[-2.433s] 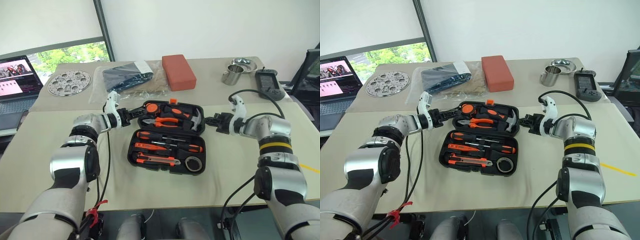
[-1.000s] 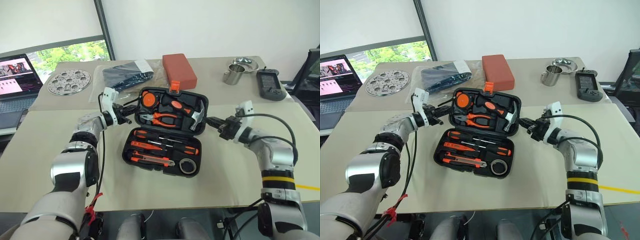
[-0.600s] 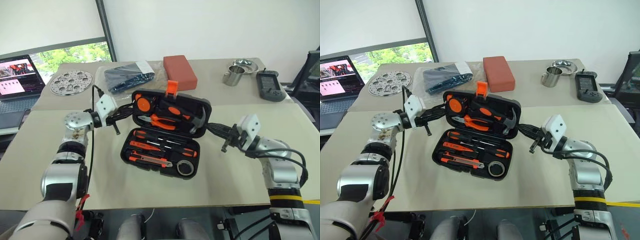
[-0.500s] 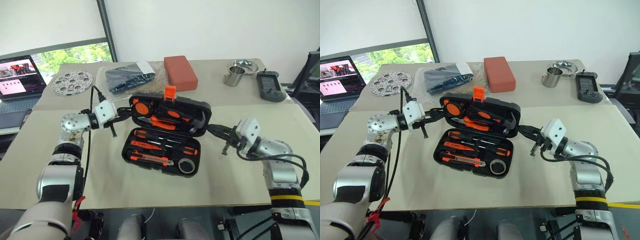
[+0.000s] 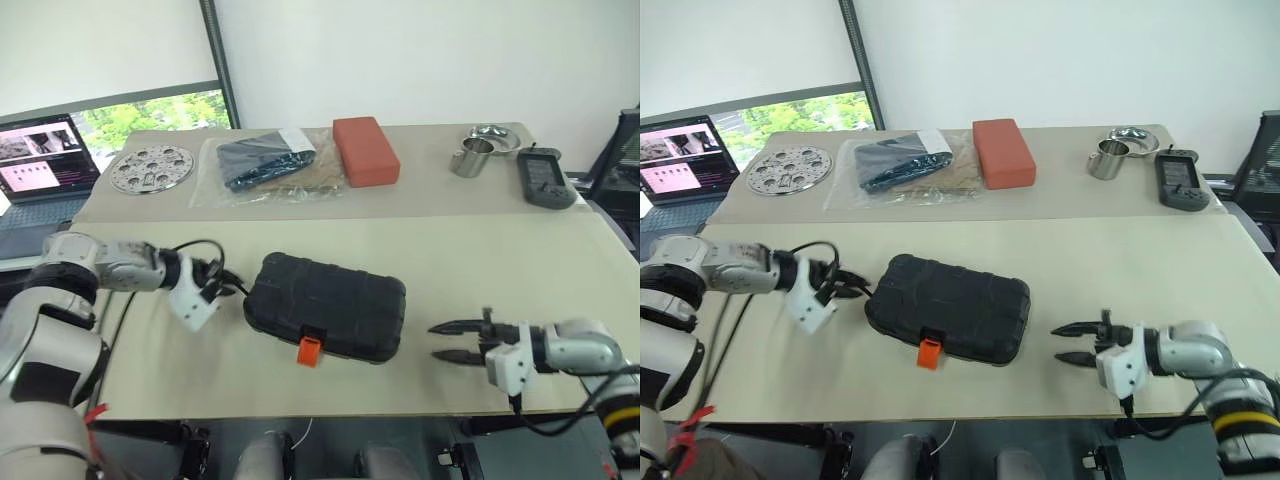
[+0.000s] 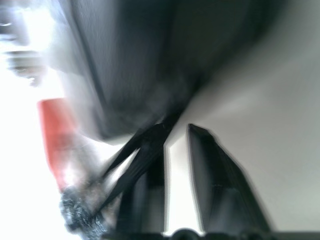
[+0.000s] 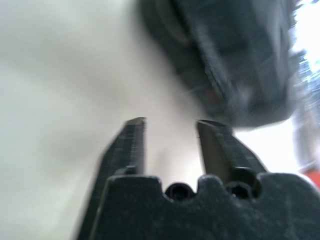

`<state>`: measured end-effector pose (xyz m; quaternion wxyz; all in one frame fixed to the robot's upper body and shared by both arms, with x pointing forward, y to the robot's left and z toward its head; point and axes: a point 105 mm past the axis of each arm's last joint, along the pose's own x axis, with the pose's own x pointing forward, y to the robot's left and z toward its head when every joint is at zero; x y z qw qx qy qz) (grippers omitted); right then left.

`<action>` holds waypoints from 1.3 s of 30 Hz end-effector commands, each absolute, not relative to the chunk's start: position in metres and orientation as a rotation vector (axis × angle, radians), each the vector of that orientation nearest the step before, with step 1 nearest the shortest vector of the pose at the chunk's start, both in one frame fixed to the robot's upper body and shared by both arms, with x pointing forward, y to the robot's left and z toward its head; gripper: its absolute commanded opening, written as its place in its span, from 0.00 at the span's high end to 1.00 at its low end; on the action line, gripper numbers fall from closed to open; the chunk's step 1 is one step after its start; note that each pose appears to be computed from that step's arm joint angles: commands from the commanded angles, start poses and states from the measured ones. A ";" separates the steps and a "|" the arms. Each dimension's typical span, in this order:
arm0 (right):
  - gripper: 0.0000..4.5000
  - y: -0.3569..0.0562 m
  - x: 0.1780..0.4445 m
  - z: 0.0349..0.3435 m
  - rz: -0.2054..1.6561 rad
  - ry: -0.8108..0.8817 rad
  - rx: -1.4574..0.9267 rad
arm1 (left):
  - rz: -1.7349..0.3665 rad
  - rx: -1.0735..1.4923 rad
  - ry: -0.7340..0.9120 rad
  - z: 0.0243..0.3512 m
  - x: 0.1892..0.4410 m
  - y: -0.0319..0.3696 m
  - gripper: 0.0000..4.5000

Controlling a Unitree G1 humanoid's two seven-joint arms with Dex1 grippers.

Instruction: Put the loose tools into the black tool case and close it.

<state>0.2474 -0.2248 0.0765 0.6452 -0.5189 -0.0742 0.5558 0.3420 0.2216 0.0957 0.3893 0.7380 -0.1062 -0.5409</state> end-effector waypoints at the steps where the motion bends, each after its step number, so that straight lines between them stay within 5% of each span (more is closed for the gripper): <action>1: 0.25 -0.229 0.236 0.069 1.285 0.008 -0.990 | -1.293 1.922 -0.313 0.103 0.349 0.232 0.35; 3: 0.25 -0.222 0.231 0.075 1.268 0.089 -0.788 | -1.230 1.858 -0.302 0.108 0.351 0.234 0.22; 9: 0.25 -0.189 0.205 0.082 1.256 0.422 -0.329 | -0.902 1.251 0.109 0.120 0.386 0.246 0.22; 16: 0.25 -0.140 0.186 0.096 1.334 0.569 -0.039 | -1.208 0.857 0.536 0.081 0.343 0.262 0.22; 19: 0.39 -0.127 0.197 0.092 1.303 0.561 -0.008 | -1.323 0.699 0.639 0.076 0.330 0.256 0.19; 27: 0.99 -0.114 0.247 0.080 1.121 0.469 -0.026 | -1.462 0.626 0.608 0.064 0.329 0.214 0.19; 28: 0.99 -0.115 0.256 0.083 1.085 0.441 -0.023 | -1.485 0.629 0.595 0.063 0.327 0.209 0.19; 33: 1.00 -0.130 0.296 0.097 0.915 0.326 -0.020 | -1.556 0.604 0.483 0.066 0.327 0.180 0.60; 39: 1.00 -0.147 0.338 0.113 0.698 0.187 -0.031 | -1.596 0.552 0.379 0.076 0.330 0.157 0.60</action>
